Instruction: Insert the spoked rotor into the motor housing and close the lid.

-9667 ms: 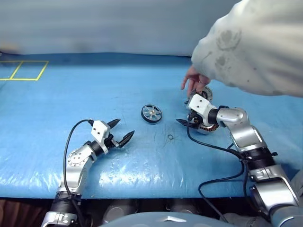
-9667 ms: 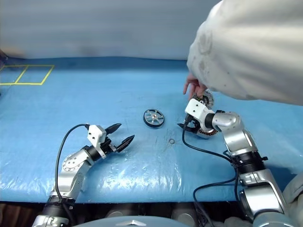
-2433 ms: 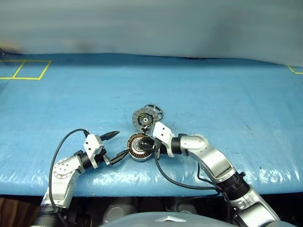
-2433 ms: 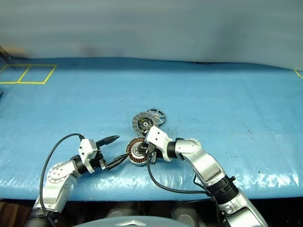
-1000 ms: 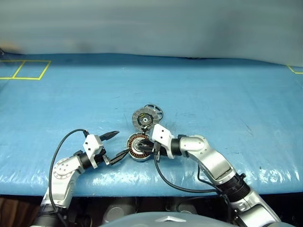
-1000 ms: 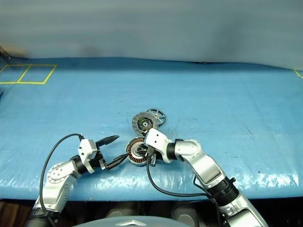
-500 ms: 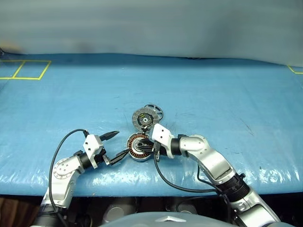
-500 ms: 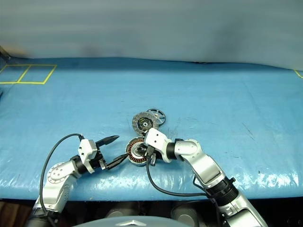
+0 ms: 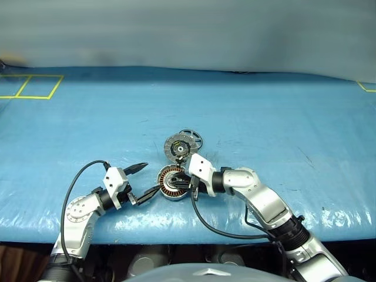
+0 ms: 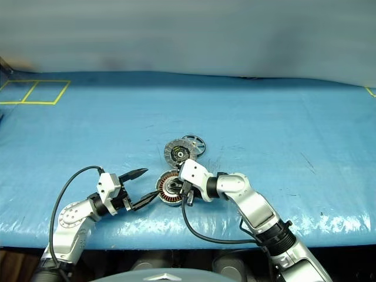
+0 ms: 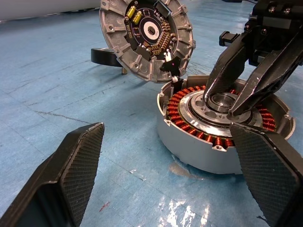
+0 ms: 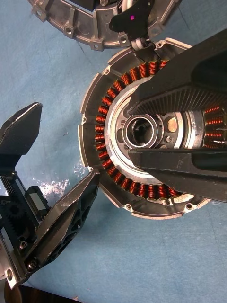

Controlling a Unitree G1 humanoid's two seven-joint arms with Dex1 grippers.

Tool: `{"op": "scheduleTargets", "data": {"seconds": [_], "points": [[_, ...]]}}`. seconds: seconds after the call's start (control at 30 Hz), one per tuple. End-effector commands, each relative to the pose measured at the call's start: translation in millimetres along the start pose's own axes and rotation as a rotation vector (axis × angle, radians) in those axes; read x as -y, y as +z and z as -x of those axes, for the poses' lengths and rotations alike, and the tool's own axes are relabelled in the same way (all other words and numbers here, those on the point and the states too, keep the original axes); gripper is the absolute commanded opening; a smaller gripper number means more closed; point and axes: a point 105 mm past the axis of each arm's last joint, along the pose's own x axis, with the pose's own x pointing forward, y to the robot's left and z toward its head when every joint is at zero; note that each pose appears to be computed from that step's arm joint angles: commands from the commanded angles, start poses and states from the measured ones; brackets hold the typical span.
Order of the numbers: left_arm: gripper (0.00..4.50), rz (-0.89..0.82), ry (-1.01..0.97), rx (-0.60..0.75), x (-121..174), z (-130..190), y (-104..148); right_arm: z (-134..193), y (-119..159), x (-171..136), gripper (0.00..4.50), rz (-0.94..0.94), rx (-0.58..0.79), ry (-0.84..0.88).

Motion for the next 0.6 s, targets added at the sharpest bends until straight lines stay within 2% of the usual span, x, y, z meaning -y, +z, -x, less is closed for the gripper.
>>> {"op": "scheduleTargets", "data": {"seconds": [0.03,0.07,0.13,0.3,0.6], "points": [[4.5,-0.006,0.004,0.001,-1,0,0,4,6,6,0.66,0.015,0.021,-0.023],[4.5,-0.007,0.004,0.001,-1,0,0,4,5,6,0.66,0.015,0.018,-0.021],[4.5,-0.009,0.005,0.0,-1,0,0,4,3,6,1.44,0.017,0.01,-0.019],[4.5,-0.009,0.007,-0.001,-1,0,0,4,6,4,2.94,0.027,0.029,-0.018],[4.5,-0.009,0.008,-0.003,-1,0,0,4,17,1,2.94,-0.018,0.097,0.003]]}}
